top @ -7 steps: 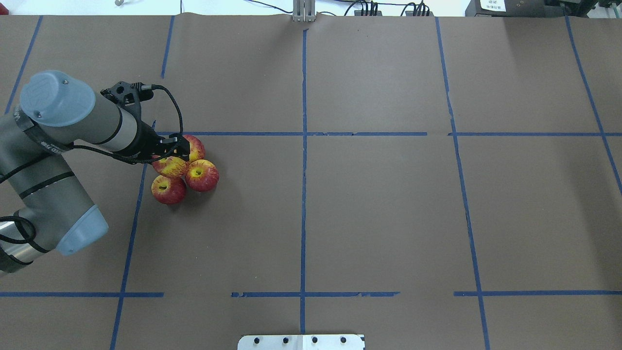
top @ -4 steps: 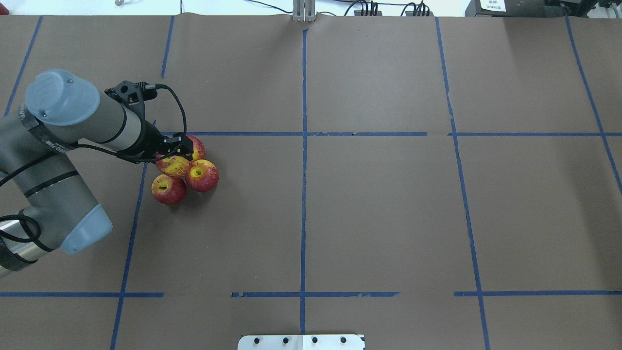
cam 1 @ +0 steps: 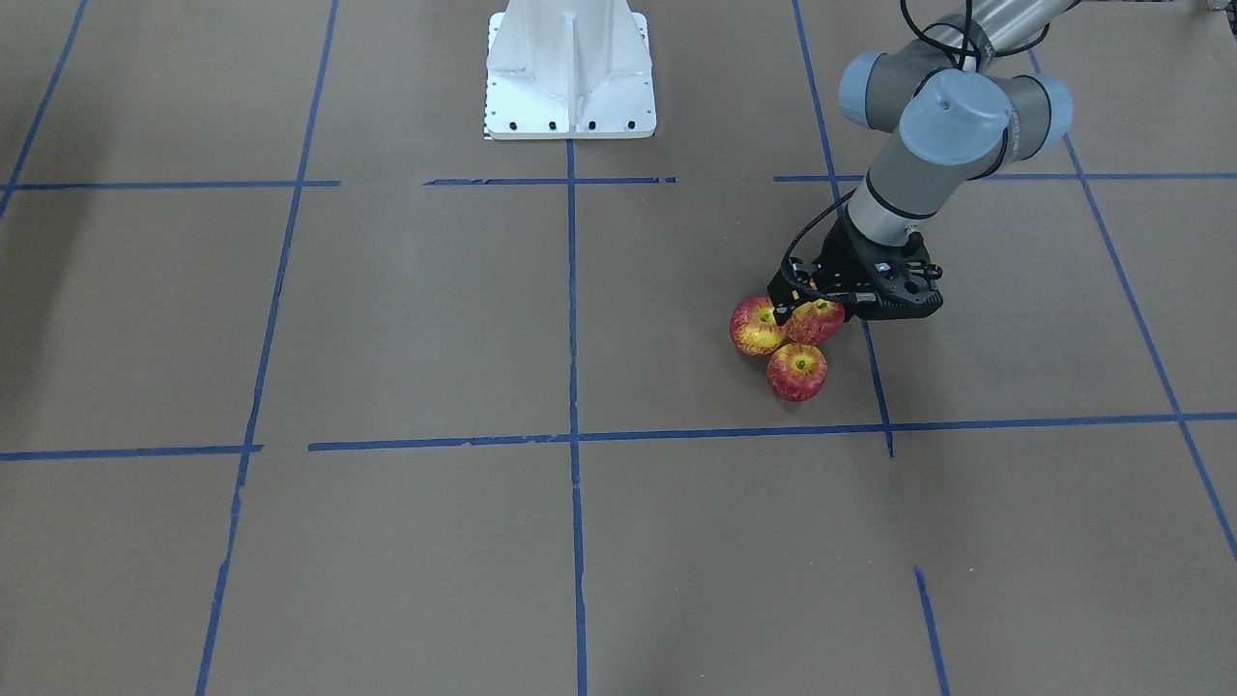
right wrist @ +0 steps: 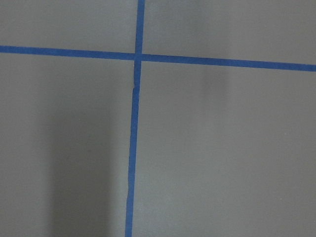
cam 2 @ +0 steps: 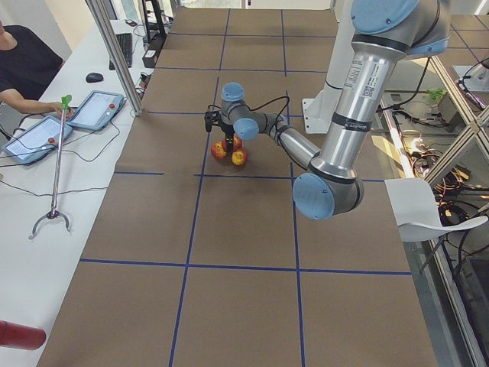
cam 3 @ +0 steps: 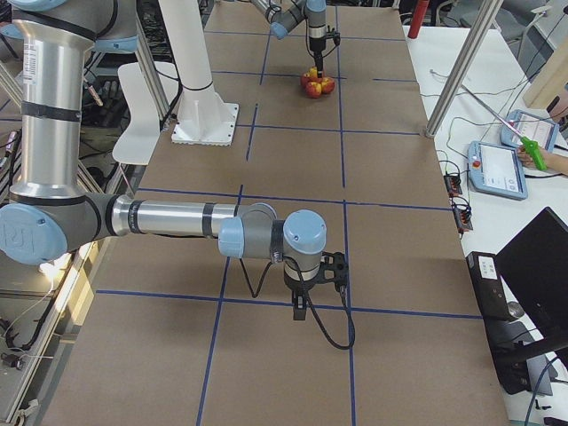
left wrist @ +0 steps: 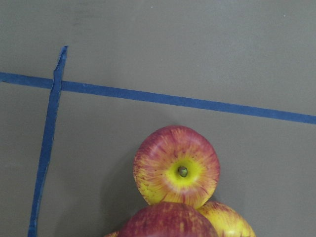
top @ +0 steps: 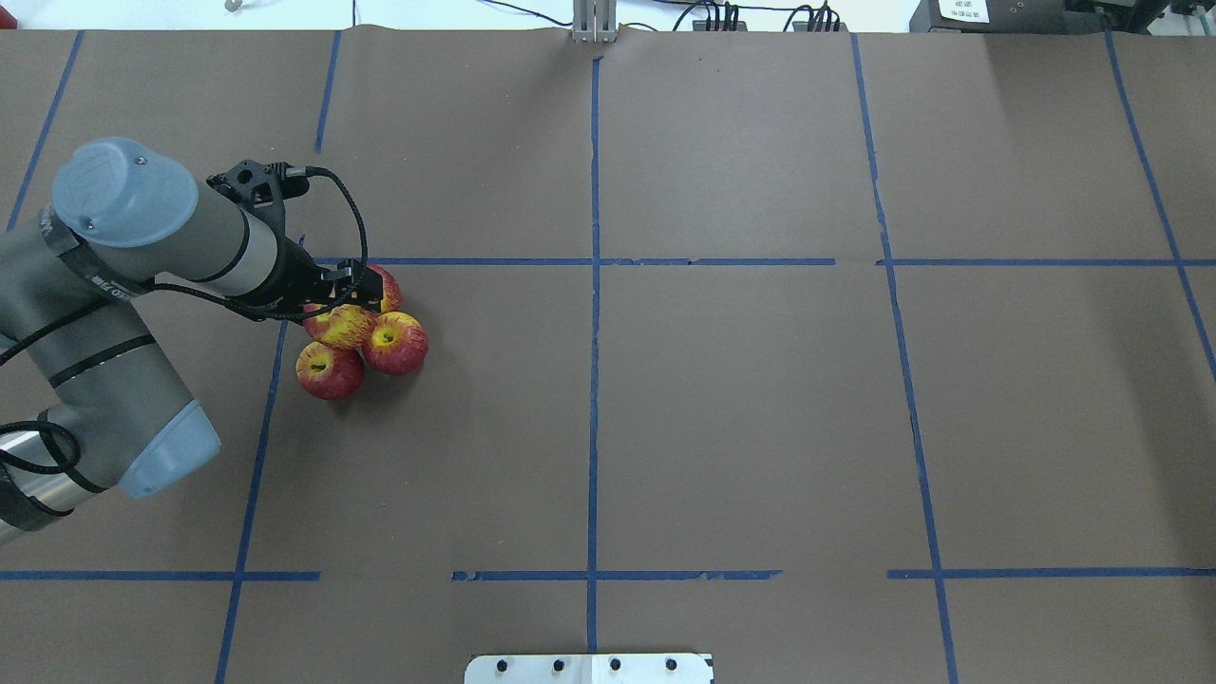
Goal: Stack apples
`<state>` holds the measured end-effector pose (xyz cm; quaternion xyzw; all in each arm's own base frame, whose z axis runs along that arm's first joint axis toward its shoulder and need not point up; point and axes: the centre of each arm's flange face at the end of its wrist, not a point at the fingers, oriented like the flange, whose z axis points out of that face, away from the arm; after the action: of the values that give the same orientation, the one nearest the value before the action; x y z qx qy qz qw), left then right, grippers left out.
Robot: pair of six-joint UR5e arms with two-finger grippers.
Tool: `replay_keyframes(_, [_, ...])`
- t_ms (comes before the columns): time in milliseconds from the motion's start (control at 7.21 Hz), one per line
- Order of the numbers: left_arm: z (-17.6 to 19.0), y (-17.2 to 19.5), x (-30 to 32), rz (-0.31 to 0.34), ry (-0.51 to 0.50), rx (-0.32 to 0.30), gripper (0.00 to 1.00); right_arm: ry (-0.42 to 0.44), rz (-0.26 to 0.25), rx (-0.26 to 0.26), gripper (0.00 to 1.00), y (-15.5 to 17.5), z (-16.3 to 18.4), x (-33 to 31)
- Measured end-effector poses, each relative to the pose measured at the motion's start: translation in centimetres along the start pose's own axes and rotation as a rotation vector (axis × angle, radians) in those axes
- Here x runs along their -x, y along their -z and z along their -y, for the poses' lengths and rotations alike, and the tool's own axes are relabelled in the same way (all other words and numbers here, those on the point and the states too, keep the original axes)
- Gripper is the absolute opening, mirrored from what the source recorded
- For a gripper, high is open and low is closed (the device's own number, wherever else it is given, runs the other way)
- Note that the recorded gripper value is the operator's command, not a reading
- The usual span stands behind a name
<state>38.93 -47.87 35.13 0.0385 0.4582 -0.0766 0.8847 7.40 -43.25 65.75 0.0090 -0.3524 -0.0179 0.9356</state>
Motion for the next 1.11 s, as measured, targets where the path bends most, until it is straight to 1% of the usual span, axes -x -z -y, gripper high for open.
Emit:
replay_keyframes(139, [0.0, 0.5, -0.1, -0.007, -0.002, -0.006, 1.00, 0.000, -0.001, 0.000, 1.00, 0.0, 0.0, 0.0])
replay_keyframes(277, [0.4, 2.2, 0.1, -0.023, -0.008, -0.025, 1.00, -0.001, -0.001, 0.001, 1.00, 0.0, 0.0, 0.0])
replay_keyframes(416, [1.4, 5.0, 1.3, -0.029, -0.025, -0.062, 1.00, -0.001, 0.000, 0.001, 1.00, 0.0, 0.0, 0.0])
replay_keyframes(554, [2.8, 8.0, 4.2, 0.003, -0.070, -0.098, 1.00, -0.001, -0.001, 0.001, 1.00, 0.0, 0.0, 0.0])
replay_keyframes(693, [3.8, 10.4, 8.4, 0.058, -0.128, -0.117, 1.00, -0.001, -0.001, 0.001, 1.00, 0.0, 0.0, 0.0])
replay_keyframes(832, [4.6, 12.8, 14.2, 0.108, -0.190, -0.113, 1.00, -0.001, -0.001, 0.001, 1.00, 0.0, 0.0, 0.0])
replay_keyframes(970, [5.2, 15.3, 20.4, 0.141, -0.243, -0.102, 1.00, -0.001, -0.001, 0.001, 1.00, 0.0, 0.0, 0.0])
replay_keyframes(1109, [5.6, 18.2, 27.8, 0.184, -0.294, -0.098, 1.00, -0.001, -0.001, 0.001, 1.00, 0.0, 0.0, 0.0])
